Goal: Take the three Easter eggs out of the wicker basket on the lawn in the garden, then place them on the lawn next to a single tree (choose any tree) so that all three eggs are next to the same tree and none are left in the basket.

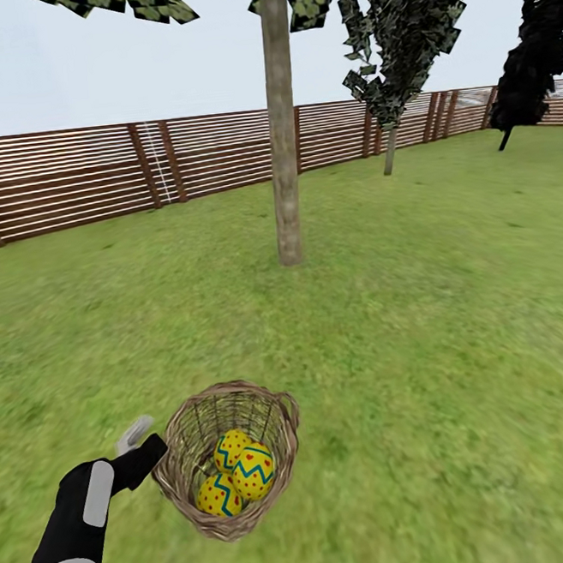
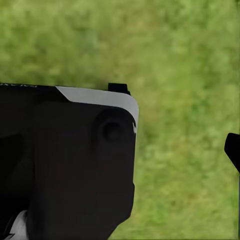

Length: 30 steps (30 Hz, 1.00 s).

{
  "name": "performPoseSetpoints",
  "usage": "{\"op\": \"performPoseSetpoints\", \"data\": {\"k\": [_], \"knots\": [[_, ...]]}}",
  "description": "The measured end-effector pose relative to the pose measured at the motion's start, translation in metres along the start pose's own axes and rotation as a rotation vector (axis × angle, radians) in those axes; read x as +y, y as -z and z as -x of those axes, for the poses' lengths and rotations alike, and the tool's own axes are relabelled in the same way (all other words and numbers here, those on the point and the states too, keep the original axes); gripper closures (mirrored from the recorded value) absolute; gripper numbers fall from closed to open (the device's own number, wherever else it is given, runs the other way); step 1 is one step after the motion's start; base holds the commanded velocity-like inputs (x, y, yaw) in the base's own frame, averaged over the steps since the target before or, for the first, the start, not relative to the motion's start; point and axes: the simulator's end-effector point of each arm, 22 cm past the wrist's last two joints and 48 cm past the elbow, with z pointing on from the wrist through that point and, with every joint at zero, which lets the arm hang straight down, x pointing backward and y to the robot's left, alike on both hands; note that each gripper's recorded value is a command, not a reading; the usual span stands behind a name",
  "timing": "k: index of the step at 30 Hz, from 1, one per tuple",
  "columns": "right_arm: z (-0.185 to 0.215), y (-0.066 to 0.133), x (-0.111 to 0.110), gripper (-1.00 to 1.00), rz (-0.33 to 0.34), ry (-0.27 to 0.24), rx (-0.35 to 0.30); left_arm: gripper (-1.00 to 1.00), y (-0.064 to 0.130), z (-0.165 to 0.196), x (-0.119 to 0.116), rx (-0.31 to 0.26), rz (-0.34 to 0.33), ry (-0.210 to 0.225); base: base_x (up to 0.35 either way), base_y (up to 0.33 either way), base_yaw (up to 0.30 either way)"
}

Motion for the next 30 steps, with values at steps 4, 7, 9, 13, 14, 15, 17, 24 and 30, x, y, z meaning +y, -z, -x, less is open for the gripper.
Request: {"op": "performPoseSetpoints", "data": {"k": [4, 7, 9, 13, 14, 15, 17, 24, 30], "knots": [[-0.0003, 0.0000, 0.0001, -1.00, 0.000, -0.001, 0.001, 1.00, -0.0001, -0.0003, 0.0034, 0.001, 0.015, -0.013, 0.217, 0.000, 0.084], [-0.0006, 0.0000, -0.0002, -1.00, -0.001, -0.003, 0.002, 1.00, -0.0002, -0.0003, 0.0001, 0.001, 0.001, 0.000, 0.217, 0.000, 0.002], [-0.0008, 0.0000, -0.0002, -1.00, -0.001, -0.003, 0.003, 1.00, -0.0002, -0.0004, 0.0011, 0.001, 0.005, -0.004, 0.217, 0.000, 0.000], [-0.0009, 0.0000, -0.0002, -1.00, -0.001, -0.001, 0.003, 1.00, -0.0002, -0.0004, 0.0013, 0.001, 0.006, -0.004, 0.217, 0.000, 0.000], [-0.0012, 0.0000, -0.0008, -1.00, -0.001, -0.001, 0.004, 1.00, -0.0002, -0.0003, 0.0010, 0.001, 0.004, -0.003, 0.217, 0.000, 0.000], [-0.0013, 0.0000, -0.0012, -1.00, -0.002, 0.000, 0.004, 1.00, 0.0000, 0.0000, 0.0012, 0.000, 0.004, -0.003, 0.217, 0.000, 0.000], [-0.0014, 0.0000, -0.0012, -1.00, -0.002, 0.003, 0.004, 1.00, -0.0001, -0.0002, 0.0019, 0.001, 0.007, -0.005, 0.217, 0.000, 0.000], [-0.0007, 0.0000, -0.0012, -1.00, -0.002, 0.003, 0.002, 1.00, -0.0001, -0.0002, 0.0022, 0.001, 0.008, -0.005, 0.217, 0.000, 0.000], [-0.0011, 0.0000, -0.0011, -1.00, -0.001, 0.005, 0.003, 1.00, -0.0001, -0.0002, 0.0022, 0.001, 0.009, -0.005, 0.217, 0.000, 0.000]]}}
